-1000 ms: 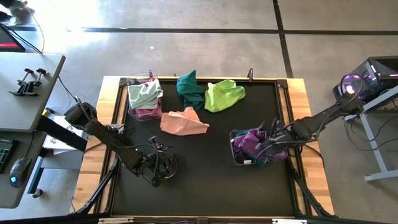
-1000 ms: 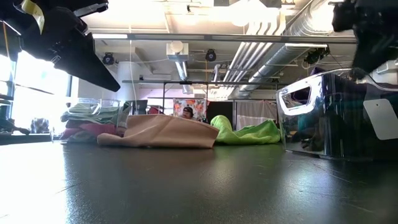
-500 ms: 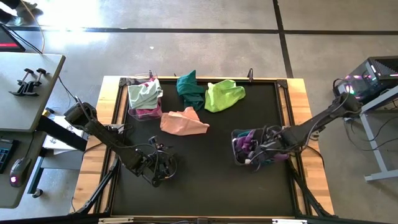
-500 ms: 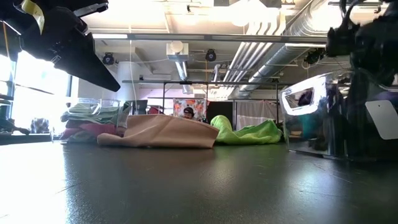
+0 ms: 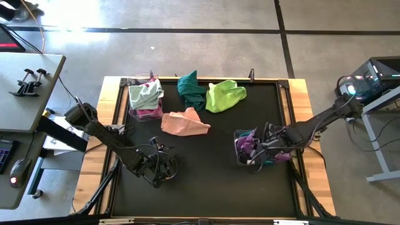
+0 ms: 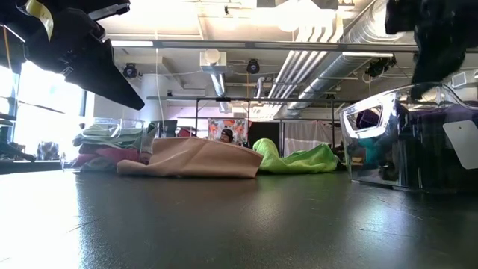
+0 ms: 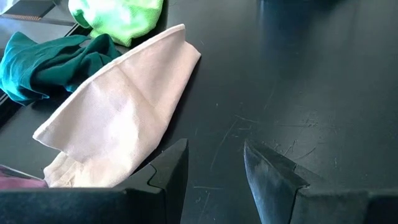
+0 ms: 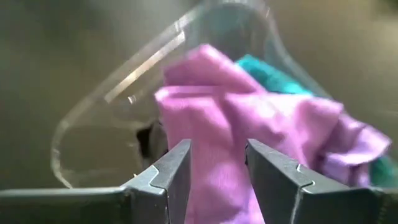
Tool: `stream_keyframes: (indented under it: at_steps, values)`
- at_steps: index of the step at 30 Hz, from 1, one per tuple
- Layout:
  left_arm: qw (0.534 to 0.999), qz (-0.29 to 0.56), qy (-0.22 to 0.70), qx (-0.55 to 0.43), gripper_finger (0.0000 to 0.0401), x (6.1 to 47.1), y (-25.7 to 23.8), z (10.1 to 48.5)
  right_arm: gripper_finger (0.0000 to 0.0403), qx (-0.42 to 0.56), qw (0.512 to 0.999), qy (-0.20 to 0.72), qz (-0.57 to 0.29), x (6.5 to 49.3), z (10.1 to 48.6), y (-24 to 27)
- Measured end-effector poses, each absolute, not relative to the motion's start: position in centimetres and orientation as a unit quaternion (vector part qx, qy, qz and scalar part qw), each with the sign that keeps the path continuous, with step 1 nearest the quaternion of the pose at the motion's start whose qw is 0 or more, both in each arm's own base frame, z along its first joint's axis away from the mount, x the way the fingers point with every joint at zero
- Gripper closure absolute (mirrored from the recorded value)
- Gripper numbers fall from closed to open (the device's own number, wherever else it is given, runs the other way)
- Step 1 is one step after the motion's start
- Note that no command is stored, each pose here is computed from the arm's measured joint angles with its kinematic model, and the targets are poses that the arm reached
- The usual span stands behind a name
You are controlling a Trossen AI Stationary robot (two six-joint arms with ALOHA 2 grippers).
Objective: Sort towels by color in basket
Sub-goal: Put the purple towel into the right transparent bin
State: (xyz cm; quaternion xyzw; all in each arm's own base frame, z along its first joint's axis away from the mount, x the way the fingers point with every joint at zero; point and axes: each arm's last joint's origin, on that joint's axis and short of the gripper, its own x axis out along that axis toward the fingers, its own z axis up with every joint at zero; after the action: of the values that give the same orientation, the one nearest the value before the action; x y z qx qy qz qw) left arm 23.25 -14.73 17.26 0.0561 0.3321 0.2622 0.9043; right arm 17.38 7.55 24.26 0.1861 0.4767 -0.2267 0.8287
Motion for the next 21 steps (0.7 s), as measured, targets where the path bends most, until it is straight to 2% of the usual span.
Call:
stream_keyframes:
  at_steps: [8,13,21]
  values:
    - [0.904,0.262,0.332,0.056,0.0259,23.3,-14.7,17.3,0.0254,0.122,0.887,0.376,-0.239,18.3,25.6,8.1]
    - [0.904,0.262,0.332,0.056,0.0259,23.2,-14.7,17.3,0.0254,0.117,0.9,0.35,-0.231,18.3,23.0,8.5]
    - [0.904,0.262,0.332,0.056,0.0259,23.2,-14.7,17.3,0.0254,0.18,0.892,0.364,-0.197,17.4,17.5,8.3]
